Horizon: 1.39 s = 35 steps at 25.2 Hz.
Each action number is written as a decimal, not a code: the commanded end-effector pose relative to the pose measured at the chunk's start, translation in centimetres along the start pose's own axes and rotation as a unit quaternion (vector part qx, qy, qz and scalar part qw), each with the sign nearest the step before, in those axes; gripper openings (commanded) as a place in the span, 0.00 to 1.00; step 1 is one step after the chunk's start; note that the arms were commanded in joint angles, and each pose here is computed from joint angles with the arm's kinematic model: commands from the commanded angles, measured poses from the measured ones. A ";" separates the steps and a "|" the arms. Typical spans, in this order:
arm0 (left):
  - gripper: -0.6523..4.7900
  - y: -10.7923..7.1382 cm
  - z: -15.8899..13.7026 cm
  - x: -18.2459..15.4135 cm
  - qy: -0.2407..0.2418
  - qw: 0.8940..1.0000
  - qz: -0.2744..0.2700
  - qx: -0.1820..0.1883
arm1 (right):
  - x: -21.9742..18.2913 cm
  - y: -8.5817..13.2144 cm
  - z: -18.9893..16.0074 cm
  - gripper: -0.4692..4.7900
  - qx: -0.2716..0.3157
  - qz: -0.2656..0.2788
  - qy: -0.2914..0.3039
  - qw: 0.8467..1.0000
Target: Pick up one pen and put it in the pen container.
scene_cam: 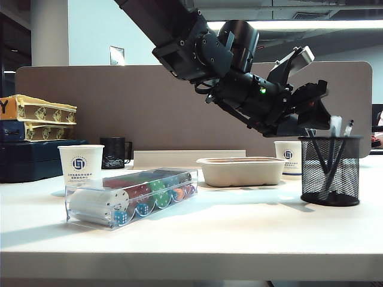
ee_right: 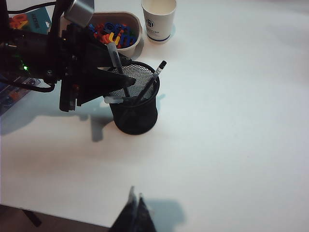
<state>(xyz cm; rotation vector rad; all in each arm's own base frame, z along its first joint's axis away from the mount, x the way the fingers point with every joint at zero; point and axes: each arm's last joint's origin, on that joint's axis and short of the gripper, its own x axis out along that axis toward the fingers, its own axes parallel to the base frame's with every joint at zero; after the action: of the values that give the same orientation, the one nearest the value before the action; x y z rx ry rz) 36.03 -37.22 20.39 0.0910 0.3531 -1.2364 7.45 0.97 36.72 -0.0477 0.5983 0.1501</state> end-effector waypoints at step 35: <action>0.42 0.3 12.4 -12.1 0.007 0.991 0.108 0.083 | 0.0 0.2 1.7 0.08 -0.015 0.006 -0.083 0.996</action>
<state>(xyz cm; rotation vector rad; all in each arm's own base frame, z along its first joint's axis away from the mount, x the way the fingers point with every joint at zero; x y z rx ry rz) 35.88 -29.69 34.97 0.2625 0.2602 -1.0452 8.32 1.30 37.81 -0.0600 0.4657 0.1740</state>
